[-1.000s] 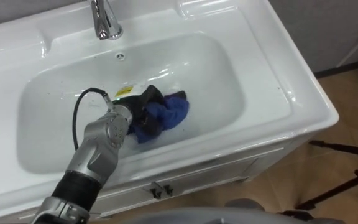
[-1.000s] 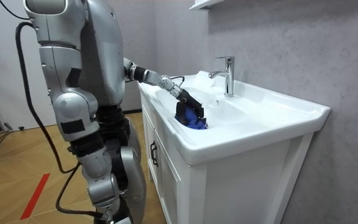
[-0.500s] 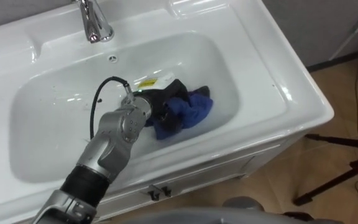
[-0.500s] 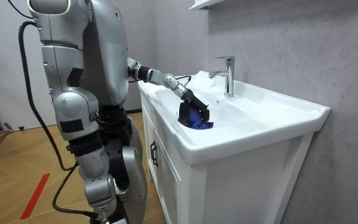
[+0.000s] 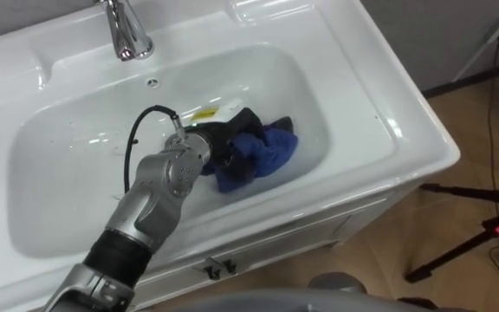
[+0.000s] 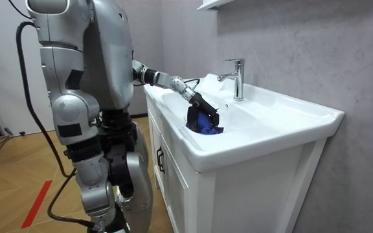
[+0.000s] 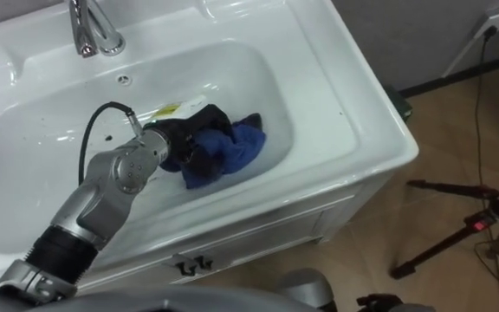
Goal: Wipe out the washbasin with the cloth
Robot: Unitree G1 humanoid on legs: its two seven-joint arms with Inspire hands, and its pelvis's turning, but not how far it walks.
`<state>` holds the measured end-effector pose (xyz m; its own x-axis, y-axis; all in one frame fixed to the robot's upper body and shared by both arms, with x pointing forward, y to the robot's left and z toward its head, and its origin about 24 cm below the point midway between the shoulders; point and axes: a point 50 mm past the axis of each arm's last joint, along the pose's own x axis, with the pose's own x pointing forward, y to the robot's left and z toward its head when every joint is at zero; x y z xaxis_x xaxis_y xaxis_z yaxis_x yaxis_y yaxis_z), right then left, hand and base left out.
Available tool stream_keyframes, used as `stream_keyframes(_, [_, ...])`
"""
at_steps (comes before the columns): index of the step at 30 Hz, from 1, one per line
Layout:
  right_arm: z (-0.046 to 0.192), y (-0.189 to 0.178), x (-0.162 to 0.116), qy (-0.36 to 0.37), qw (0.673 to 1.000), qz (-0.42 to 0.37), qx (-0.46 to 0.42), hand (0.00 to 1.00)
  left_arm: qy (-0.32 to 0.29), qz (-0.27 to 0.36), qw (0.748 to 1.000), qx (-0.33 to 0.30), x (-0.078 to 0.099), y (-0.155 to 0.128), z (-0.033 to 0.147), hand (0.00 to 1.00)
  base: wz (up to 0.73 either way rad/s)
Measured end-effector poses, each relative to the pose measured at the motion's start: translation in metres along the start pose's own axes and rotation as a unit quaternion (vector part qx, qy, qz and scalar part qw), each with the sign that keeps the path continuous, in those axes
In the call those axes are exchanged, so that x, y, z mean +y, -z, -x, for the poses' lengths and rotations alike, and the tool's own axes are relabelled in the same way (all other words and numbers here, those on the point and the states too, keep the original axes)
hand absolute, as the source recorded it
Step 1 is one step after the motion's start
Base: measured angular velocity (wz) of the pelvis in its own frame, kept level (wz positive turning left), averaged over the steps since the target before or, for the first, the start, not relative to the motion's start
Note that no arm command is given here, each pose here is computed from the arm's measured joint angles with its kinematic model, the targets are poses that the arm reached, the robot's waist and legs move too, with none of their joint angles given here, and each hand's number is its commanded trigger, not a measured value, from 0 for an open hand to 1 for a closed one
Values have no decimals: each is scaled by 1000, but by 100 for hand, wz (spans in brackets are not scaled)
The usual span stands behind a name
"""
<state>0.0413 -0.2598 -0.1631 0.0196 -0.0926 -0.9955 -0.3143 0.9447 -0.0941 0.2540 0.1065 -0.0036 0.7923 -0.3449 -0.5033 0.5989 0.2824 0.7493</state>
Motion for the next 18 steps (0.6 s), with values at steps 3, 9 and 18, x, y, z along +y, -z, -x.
stream_keyframes(3, [0,0,2,-2,1000,-2,4,0,-6,-11,1000,3,5,0,-1,100,-9])
stream_keyframes(9, [-2,8,11,-12,1000,-7,15,0,-9,-25,999,18,7,5,-2,100,-2])
stream_keyframes(18, [-2,14,12,-7,1000,1,22,0,-14,-10,995,101,1,46,-8,100,-12])
